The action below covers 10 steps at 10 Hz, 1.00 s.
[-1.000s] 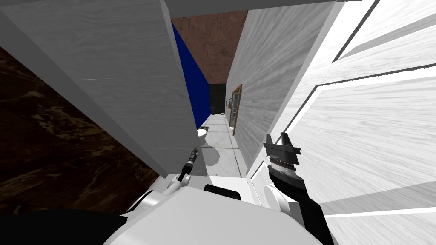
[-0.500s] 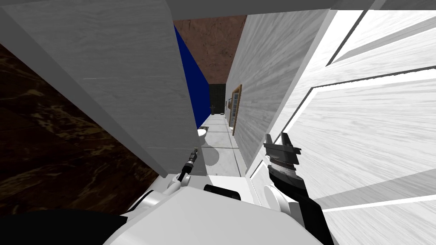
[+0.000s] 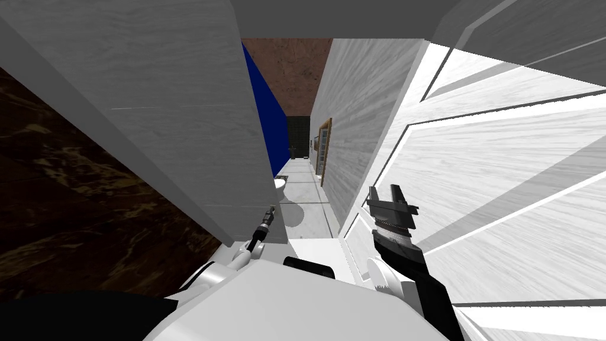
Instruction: Pull the door open
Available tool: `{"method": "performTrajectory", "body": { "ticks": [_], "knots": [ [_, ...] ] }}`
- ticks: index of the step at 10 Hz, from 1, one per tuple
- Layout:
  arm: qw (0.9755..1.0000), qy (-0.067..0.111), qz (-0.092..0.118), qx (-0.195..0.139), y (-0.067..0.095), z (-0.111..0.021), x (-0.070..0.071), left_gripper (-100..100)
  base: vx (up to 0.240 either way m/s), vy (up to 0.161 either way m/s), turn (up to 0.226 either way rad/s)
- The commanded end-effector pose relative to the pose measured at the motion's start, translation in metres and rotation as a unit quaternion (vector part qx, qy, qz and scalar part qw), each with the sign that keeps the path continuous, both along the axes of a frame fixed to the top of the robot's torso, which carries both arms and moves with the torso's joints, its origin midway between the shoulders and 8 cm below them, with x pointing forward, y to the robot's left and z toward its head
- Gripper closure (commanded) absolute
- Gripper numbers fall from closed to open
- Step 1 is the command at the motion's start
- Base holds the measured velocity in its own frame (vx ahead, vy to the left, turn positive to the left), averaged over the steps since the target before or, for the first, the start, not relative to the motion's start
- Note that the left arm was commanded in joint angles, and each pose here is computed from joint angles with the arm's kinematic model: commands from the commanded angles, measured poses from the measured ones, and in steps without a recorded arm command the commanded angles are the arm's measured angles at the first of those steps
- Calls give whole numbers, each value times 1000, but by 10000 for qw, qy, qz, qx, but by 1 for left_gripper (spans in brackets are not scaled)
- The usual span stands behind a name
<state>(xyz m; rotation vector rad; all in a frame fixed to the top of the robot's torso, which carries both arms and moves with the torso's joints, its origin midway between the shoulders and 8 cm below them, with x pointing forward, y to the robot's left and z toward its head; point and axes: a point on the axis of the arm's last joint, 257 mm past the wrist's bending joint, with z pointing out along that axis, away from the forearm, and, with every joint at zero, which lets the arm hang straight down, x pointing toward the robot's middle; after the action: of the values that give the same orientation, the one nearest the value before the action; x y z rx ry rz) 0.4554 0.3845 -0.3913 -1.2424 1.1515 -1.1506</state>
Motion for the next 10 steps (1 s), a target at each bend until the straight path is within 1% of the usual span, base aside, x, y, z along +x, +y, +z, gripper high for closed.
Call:
{"method": "performTrajectory", "body": {
  "ticks": [1, 6, 7, 8, 9, 10],
  "knots": [
    [10000, 20, -57, -12, -2, -2, -3, 100, -212, 49, -150],
    [9997, 8, -241, -11, -4, 0, -4, 100, -222, 82, -151],
    [9997, 7, -261, -11, -5, 0, -4, 100, -204, 70, -112],
    [9997, 22, -262, -20, -7, -2, -4, 100, -87, 21, -34],
    [9993, 34, -381, -20, -10, -3, -9, 100, -130, 31, -60],
    [9990, 26, -452, -15, -11, -2, -11, 100, -219, 78, -89]
  ]
}}
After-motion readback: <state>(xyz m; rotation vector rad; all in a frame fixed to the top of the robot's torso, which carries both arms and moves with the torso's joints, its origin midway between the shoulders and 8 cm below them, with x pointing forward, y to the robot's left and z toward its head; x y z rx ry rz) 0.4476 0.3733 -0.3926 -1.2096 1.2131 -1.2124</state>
